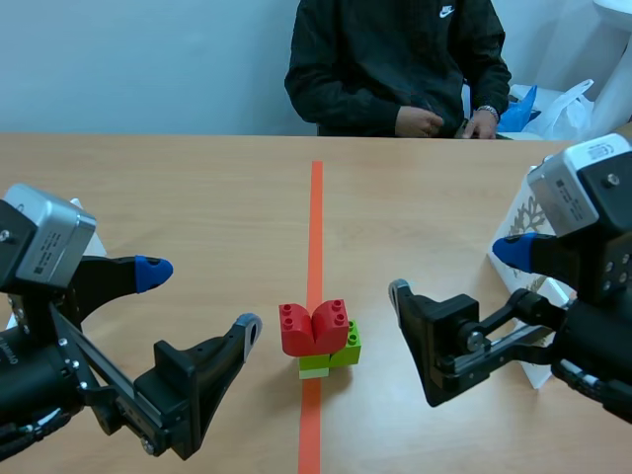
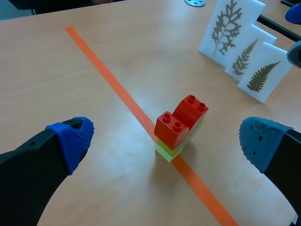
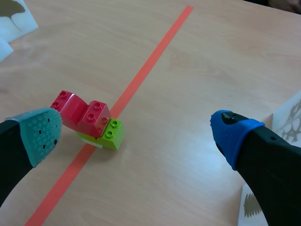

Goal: Sort the leaf by its shape. The table is split by an orange tape line. A compound leaf with several leaflets goes to the left side, a simple leaf with one blade goes to the right side. Return to the home posture when a red brick is placed on the table.

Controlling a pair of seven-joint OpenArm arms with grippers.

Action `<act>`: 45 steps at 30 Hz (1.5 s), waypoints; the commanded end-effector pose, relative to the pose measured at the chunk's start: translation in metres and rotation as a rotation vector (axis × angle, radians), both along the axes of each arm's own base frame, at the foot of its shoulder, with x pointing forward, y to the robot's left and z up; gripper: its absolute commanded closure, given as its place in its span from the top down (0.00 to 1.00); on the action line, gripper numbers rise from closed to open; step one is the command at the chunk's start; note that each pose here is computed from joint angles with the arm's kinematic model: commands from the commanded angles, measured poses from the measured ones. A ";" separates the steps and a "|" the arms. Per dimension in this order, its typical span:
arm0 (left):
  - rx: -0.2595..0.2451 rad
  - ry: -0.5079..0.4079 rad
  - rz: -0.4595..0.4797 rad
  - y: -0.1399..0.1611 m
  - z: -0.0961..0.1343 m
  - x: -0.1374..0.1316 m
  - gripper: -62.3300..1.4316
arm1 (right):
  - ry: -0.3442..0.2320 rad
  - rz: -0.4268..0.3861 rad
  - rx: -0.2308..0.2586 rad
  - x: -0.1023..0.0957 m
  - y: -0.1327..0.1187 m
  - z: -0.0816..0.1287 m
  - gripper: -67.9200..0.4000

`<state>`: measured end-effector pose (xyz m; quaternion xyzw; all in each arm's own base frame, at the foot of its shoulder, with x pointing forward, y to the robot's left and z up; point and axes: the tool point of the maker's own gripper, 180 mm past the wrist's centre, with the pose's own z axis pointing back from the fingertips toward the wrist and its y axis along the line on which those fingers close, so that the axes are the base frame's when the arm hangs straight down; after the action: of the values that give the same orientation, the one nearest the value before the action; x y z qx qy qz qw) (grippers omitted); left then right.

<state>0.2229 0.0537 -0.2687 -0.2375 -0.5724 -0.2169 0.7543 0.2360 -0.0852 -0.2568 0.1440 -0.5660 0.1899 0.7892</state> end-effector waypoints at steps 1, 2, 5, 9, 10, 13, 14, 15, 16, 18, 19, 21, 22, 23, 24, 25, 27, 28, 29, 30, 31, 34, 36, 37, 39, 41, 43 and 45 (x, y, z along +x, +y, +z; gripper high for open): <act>-0.027 -0.034 0.002 -0.002 0.011 0.002 1.00 | -0.029 -0.002 0.015 0.004 0.001 0.008 1.00; -0.027 -0.034 0.002 -0.002 0.011 0.002 1.00 | -0.029 -0.002 0.015 0.004 0.001 0.008 1.00; -0.024 -0.029 0.002 -0.002 0.010 0.002 1.00 | -0.029 -0.002 0.015 0.004 0.001 0.008 1.00; -0.017 -0.021 0.001 -0.002 0.009 0.002 1.00 | -0.028 -0.003 0.015 0.004 0.000 0.008 1.00; -0.018 -0.021 0.001 -0.002 0.009 0.002 1.00 | -0.028 -0.003 0.015 0.004 0.000 0.008 1.00; -0.018 -0.022 0.001 -0.002 0.009 0.002 1.00 | -0.027 -0.003 0.010 0.004 0.000 0.007 1.00; -0.018 -0.022 0.001 -0.002 0.009 0.002 1.00 | -0.026 -0.002 0.005 0.004 0.000 0.006 1.00; -0.018 -0.022 0.001 -0.002 0.009 0.002 1.00 | -0.024 -0.003 0.003 0.004 -0.001 0.005 1.00; -0.017 -0.021 0.002 -0.002 0.009 0.002 1.00 | -0.024 -0.004 0.004 0.004 -0.001 0.004 1.00; -0.017 -0.021 0.002 -0.002 0.009 0.002 1.00 | -0.026 -0.004 0.005 0.005 -0.001 0.004 1.00; -0.017 -0.021 0.002 -0.002 0.009 0.002 1.00 | -0.032 -0.004 0.006 0.005 -0.001 0.005 1.00; -0.017 -0.021 0.002 -0.002 0.009 0.002 1.00 | -0.041 -0.004 0.009 0.006 -0.001 0.007 1.00; -0.017 -0.021 0.002 -0.002 0.009 0.002 1.00 | -0.041 -0.004 0.009 0.006 -0.001 0.007 1.00; -0.018 -0.022 0.002 -0.002 0.009 0.002 1.00 | -0.041 -0.004 0.009 0.006 -0.001 0.007 1.00; -0.018 -0.022 0.002 -0.002 0.009 0.002 1.00 | -0.041 -0.004 0.009 0.006 -0.001 0.007 1.00; -0.018 -0.022 0.002 -0.002 0.009 0.002 1.00 | -0.041 -0.004 0.009 0.006 -0.001 0.007 1.00; -0.018 -0.022 0.002 -0.002 0.009 0.002 1.00 | -0.041 -0.004 0.009 0.006 -0.001 0.007 1.00; -0.018 -0.022 0.001 -0.002 0.009 0.002 1.00 | -0.041 -0.004 0.009 0.006 -0.001 0.007 1.00; -0.018 -0.022 0.001 -0.002 0.009 0.002 1.00 | -0.041 -0.004 0.009 0.006 -0.001 0.007 1.00; -0.018 -0.022 0.001 -0.002 0.009 0.002 1.00 | -0.041 -0.004 0.009 0.006 -0.001 0.007 1.00; -0.018 -0.022 0.001 -0.002 0.009 0.002 1.00 | -0.041 -0.004 0.009 0.006 -0.001 0.007 1.00; -0.018 -0.022 0.001 -0.002 0.009 0.002 1.00 | -0.041 -0.004 0.009 0.006 -0.001 0.007 1.00; -0.018 -0.022 0.001 -0.002 0.009 0.002 1.00 | -0.041 -0.004 0.009 0.006 -0.001 0.007 1.00; -0.018 -0.022 0.001 -0.002 0.009 0.002 1.00 | -0.041 -0.004 0.009 0.006 -0.001 0.007 1.00; -0.018 -0.022 0.001 -0.002 0.009 0.002 1.00 | -0.041 -0.004 0.009 0.006 -0.001 0.007 1.00; -0.018 -0.022 0.001 -0.002 0.009 0.002 1.00 | -0.041 -0.004 0.009 0.006 -0.001 0.007 1.00; -0.018 -0.022 0.001 -0.002 0.009 0.002 1.00 | -0.041 -0.004 0.009 0.006 -0.001 0.007 1.00; -0.018 -0.022 0.001 -0.002 0.009 0.002 1.00 | -0.041 -0.004 0.009 0.006 -0.001 0.007 1.00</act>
<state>0.2225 0.0538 -0.2701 -0.2366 -0.5693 -0.2178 0.7566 0.2368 -0.0863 -0.2581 0.1423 -0.5692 0.1898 0.7872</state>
